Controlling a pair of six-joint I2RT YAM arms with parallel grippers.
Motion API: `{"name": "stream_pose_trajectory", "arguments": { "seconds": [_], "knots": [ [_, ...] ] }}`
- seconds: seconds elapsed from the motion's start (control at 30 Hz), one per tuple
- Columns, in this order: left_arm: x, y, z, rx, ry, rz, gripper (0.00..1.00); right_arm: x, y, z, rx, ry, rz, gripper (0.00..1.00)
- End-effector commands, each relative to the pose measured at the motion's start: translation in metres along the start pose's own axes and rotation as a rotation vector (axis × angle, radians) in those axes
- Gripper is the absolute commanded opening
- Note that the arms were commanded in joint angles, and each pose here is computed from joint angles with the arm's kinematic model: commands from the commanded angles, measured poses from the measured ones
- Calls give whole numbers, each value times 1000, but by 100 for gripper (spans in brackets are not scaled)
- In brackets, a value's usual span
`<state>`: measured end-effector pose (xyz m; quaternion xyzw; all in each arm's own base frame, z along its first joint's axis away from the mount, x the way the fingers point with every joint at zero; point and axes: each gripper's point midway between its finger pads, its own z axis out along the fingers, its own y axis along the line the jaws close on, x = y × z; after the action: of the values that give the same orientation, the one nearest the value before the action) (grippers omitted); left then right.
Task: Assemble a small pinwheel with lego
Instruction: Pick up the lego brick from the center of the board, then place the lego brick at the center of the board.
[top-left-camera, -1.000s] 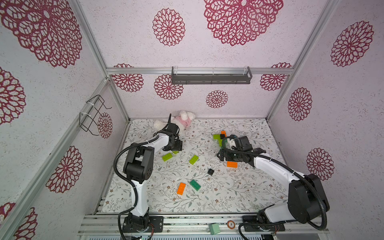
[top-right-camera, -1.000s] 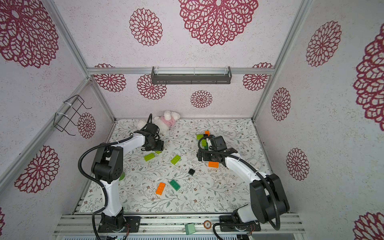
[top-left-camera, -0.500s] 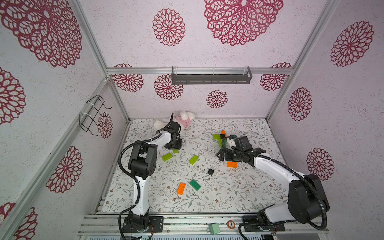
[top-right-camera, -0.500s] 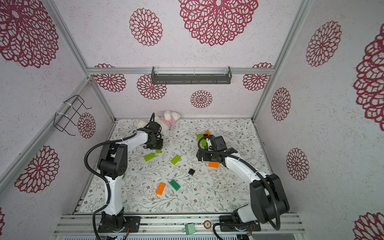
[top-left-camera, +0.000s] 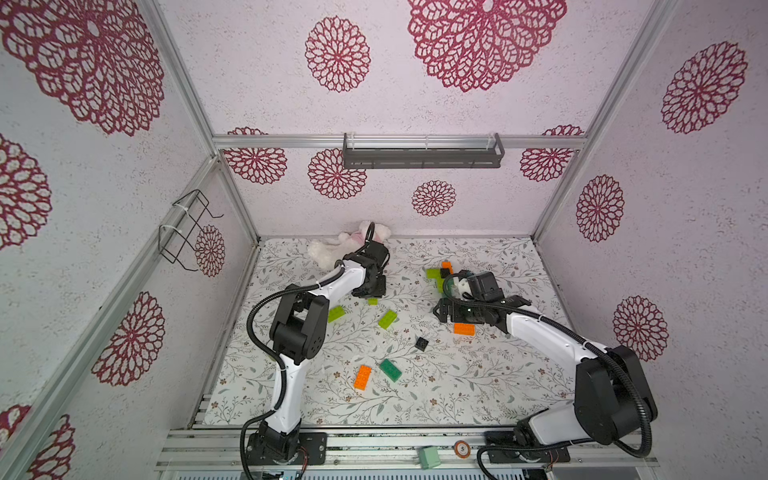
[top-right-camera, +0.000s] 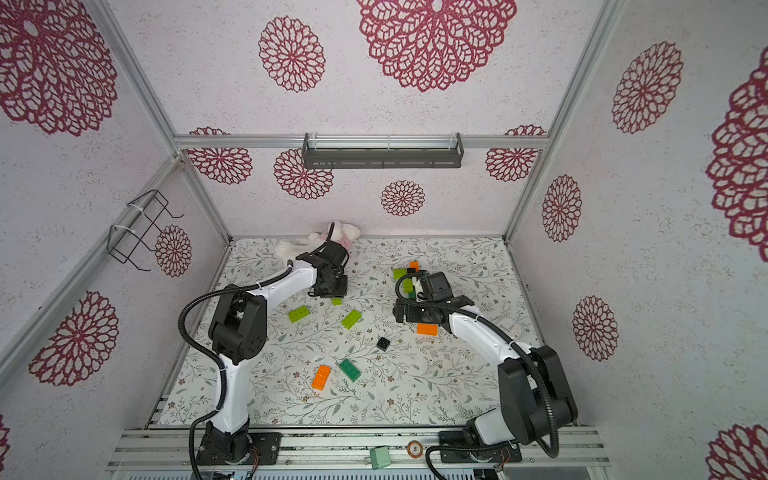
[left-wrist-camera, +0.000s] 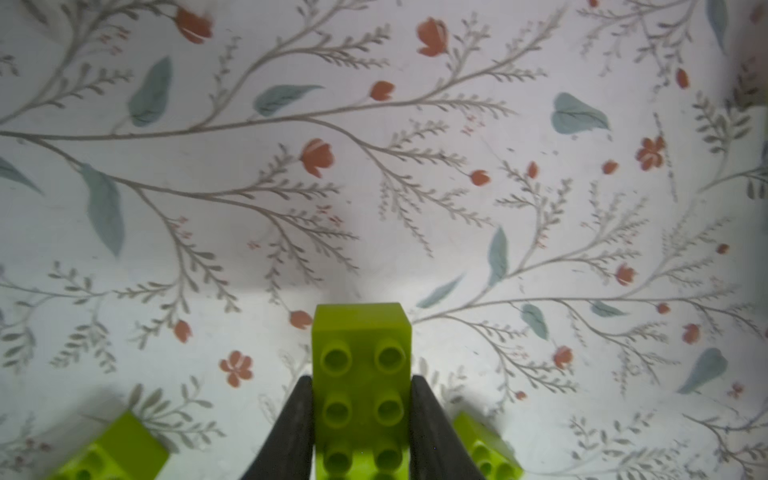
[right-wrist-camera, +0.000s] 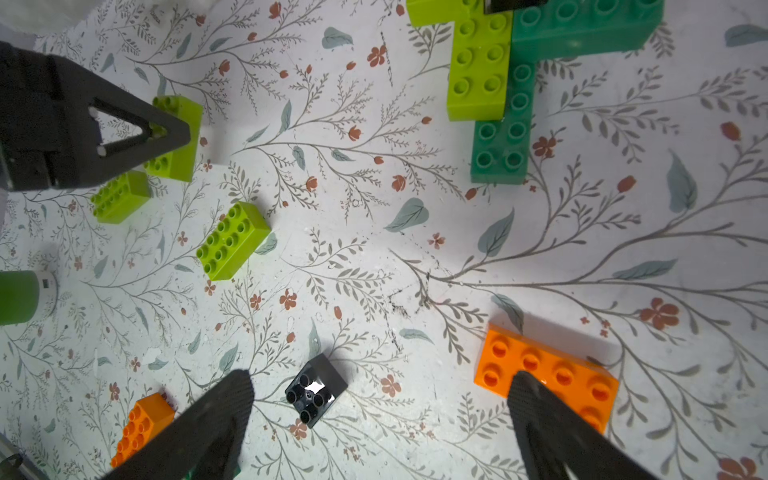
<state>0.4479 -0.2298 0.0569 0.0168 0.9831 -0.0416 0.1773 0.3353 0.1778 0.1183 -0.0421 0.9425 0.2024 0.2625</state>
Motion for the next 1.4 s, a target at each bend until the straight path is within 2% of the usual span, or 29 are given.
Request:
{"name": "stream_pose_trajectory", "arguments": {
  "seconds": [0.0, 0.2, 0.37, 0.6, 1.0, 1.2, 1.37],
  "knots": [
    [-2, -23, -1, -16, -16, -20, 24, -14, 5, -5, -3, -47, 2, 99],
    [15, -66, -8, -2, -31, -5, 24, -9, -1, -12, 21, -56, 11, 99],
    [28, -82, -6, -5, -26, -21, 25, -7, -7, -16, 57, -55, 23, 99],
    [34, -78, 5, -37, -13, -80, 25, -2, -12, -20, 80, -49, 37, 99],
    [45, -82, 28, -40, 11, -106, 29, -2, -12, -20, 81, -49, 36, 99],
    [41, -86, 27, -30, 2, -96, 38, -2, -12, -21, 85, -47, 34, 99],
    [39, -90, 25, -5, 2, -89, 51, -5, -13, -24, 97, -55, 32, 99]
  ]
}}
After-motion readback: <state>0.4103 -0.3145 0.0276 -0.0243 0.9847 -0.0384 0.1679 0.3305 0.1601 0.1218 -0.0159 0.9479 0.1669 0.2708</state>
